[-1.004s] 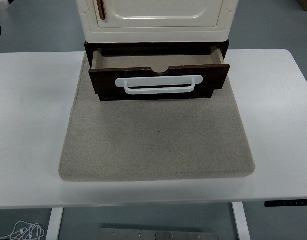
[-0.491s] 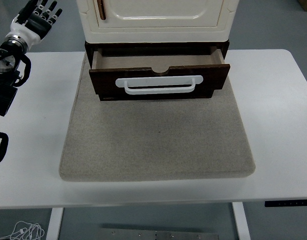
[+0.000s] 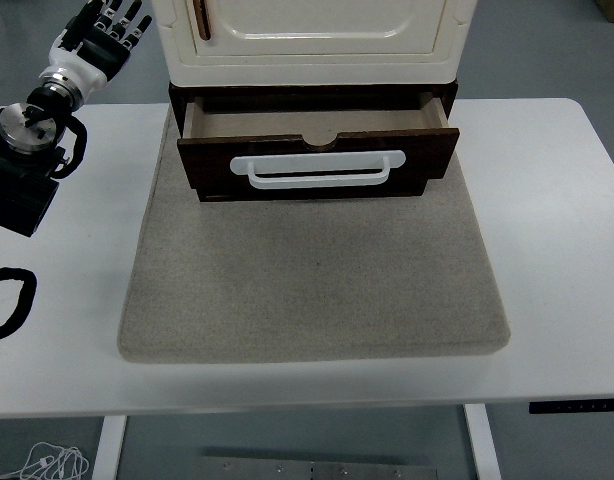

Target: Open the drawer under the combination cabinet

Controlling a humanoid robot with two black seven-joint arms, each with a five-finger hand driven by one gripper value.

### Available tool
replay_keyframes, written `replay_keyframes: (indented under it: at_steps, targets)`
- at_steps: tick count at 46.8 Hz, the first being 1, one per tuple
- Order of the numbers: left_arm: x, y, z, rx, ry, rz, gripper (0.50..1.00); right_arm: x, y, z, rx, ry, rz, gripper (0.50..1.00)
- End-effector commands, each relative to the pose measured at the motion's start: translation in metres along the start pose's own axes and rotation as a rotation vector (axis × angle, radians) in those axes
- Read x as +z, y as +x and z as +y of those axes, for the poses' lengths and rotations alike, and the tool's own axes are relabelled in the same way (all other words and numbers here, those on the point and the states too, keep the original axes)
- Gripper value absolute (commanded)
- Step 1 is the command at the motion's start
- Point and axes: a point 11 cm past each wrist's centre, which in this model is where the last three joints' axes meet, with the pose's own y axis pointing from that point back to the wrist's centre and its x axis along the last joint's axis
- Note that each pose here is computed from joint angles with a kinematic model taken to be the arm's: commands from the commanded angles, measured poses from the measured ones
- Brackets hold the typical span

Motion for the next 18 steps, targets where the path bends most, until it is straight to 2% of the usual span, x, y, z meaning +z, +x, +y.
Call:
replay_keyframes:
  at_steps: [1,18]
  targets:
    - [0.0000,-0.0012,-0.0003,-0.005,0.000,-0.008,1.000,0.0002,-0.0007,0.0000,-0.003,0.000,0.000,0.926]
    - [-0.0022,-0.0034,-0.0008,-0.014,0.000,-0.025,1.000,-0.0005,-0.0033,-0.0001,-0.010,-0.001,-0.002,0.926]
